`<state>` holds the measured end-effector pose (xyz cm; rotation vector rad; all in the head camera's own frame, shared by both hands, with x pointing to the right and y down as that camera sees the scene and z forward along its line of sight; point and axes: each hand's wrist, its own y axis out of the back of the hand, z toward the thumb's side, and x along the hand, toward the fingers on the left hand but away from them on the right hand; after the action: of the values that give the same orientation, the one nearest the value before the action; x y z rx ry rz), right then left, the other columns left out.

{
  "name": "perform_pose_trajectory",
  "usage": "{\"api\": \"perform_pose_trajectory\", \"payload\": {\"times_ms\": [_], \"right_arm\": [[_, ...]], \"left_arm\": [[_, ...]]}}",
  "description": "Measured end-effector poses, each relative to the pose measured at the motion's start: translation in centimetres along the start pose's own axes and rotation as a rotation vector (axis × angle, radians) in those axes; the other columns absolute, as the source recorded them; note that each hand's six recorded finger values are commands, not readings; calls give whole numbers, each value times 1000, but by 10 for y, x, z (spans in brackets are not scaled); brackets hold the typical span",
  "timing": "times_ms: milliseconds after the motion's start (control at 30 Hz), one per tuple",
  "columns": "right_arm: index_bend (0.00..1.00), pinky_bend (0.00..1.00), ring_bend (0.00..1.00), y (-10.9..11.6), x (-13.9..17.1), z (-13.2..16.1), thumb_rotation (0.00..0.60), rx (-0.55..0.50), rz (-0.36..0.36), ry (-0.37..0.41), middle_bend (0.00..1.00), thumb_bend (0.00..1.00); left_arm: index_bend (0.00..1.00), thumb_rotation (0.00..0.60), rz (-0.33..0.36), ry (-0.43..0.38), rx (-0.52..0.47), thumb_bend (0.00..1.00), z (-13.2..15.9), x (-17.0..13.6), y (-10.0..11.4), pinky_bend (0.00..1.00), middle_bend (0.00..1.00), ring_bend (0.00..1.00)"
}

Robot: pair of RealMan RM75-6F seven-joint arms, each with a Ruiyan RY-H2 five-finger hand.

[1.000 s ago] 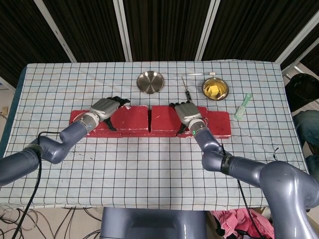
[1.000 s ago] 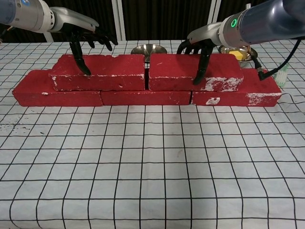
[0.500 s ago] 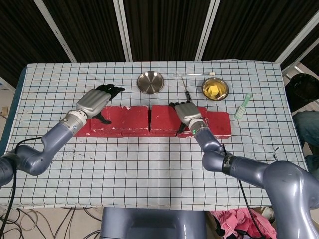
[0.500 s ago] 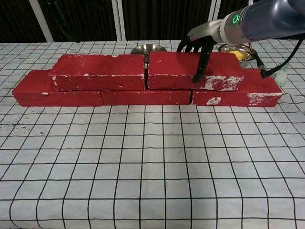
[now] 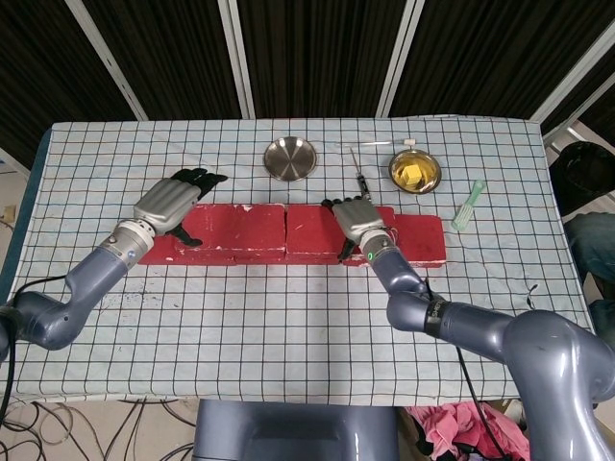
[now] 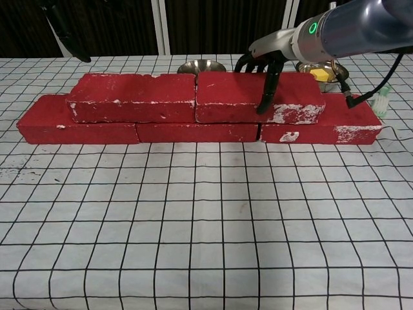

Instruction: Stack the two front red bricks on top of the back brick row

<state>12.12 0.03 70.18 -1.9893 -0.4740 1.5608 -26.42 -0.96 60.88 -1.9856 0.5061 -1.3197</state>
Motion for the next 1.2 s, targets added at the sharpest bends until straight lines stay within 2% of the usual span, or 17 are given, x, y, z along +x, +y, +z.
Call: {"api": "perform_pose_trajectory", "payload": {"times_ms": [600, 1200], "right_arm": [[146, 128, 119, -1, -3, 0, 600, 2, 1, -10, 178, 33], [66, 128, 45, -4, -3, 0, 600, 9, 19, -17, 121, 32]], "left_arm": [[43, 600, -22, 3, -3, 0, -3, 1, -4, 77, 90, 0], [35, 600, -19, 6, -6, 0, -5, -1, -3, 75, 90, 0]]}}
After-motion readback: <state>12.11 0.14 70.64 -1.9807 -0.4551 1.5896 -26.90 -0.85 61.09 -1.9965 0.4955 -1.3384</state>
